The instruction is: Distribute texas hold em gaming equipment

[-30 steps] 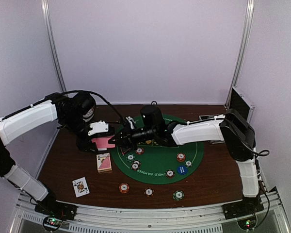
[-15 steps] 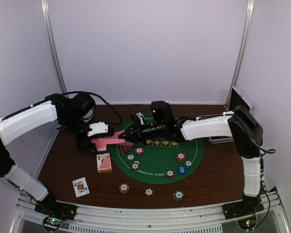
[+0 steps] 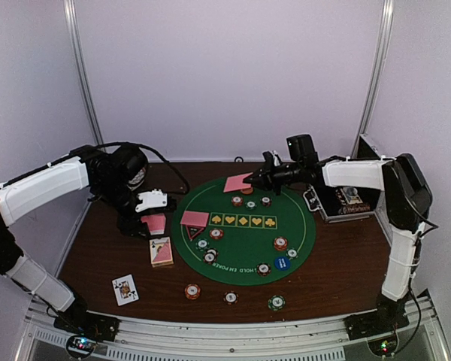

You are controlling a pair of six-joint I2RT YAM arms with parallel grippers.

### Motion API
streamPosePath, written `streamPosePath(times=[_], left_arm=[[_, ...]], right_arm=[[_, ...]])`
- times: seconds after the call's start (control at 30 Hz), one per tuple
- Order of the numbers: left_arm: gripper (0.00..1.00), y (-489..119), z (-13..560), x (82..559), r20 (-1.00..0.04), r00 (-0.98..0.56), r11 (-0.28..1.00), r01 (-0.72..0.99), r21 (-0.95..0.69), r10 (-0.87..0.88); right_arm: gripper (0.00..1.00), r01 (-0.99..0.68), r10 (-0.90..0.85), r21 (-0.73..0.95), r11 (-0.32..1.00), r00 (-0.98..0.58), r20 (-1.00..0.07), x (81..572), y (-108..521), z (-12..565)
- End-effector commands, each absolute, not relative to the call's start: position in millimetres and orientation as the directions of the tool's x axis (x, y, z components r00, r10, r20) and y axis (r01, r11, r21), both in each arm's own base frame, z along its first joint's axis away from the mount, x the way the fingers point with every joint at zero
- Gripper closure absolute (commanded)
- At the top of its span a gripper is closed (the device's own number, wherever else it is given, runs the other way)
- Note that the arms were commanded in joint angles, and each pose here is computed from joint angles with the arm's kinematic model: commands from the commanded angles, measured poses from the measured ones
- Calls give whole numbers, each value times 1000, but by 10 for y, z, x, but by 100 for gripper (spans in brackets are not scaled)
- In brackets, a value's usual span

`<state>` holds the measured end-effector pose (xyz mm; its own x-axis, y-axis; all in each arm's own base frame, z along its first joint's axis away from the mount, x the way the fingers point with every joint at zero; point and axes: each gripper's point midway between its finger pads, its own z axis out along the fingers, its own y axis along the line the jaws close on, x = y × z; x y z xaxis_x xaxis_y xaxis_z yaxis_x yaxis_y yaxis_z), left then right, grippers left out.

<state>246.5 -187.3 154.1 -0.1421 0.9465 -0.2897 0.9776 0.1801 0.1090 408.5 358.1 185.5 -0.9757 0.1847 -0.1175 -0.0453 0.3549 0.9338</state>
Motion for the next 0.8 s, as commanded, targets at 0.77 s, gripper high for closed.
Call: streamPosePath(times=[0.77], left_arm=[[68,-1943,1635,2508,-329,-145,193,974,118,933]], right_arm=[[96,-27,200,771,637,-959,-199,5318,2961,1108]])
